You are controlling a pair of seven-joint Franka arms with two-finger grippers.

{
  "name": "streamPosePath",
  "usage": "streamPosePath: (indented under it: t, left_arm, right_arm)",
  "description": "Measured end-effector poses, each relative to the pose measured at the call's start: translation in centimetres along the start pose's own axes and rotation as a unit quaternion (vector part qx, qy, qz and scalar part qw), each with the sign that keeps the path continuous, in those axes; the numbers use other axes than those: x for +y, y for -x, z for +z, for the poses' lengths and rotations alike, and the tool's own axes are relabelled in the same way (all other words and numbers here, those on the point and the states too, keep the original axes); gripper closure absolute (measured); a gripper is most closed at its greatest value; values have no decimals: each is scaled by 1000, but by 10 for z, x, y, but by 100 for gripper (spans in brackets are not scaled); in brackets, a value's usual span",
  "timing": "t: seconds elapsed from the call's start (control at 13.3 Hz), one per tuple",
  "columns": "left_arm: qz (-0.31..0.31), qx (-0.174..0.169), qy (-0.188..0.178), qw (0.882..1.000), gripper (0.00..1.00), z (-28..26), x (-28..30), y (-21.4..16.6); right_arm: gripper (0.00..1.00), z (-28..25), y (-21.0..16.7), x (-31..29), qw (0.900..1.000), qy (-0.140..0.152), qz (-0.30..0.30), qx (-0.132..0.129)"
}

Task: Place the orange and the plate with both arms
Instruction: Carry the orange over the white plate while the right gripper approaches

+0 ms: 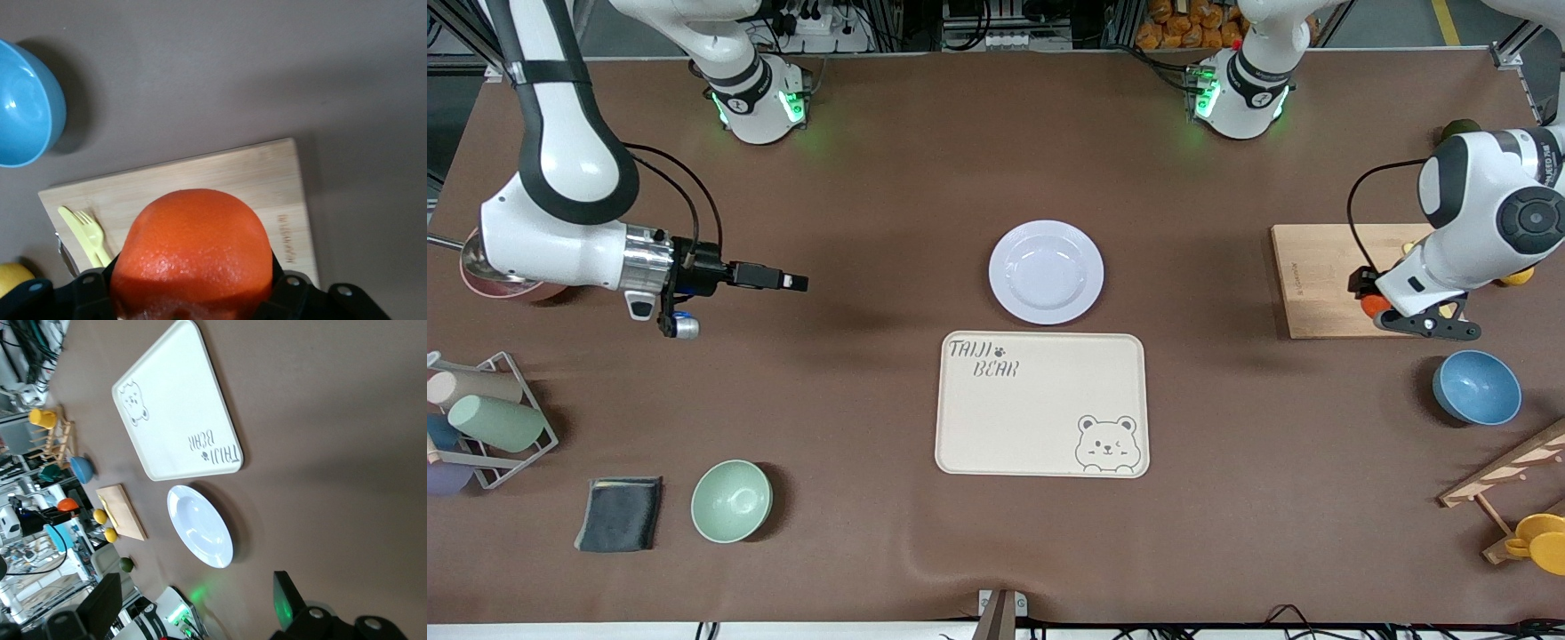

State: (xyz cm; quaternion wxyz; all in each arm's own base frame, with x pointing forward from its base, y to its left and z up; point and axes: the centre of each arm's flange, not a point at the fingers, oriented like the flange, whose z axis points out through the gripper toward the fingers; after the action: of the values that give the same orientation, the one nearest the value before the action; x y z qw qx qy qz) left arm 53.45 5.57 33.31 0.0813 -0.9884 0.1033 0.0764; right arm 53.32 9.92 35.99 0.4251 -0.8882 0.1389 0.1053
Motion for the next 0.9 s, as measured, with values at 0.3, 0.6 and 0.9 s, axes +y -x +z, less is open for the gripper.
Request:
streamPosePath:
  t: [0.3, 0.6, 0.9]
  left_arm:
    - [-35, -20, -7, 999, 26, -33, 88, -17]
    - [-66, -20, 11, 998, 26, -64, 191, -17]
    - [-69, -20, 33, 997, 26, -89, 286, -16]
  right_arm:
    - [0, 62, 13, 18, 999, -36, -26, 30]
    - [0, 97, 18, 16, 998, -34, -14, 41]
    - [0, 128, 25, 21, 995, -60, -27, 69]
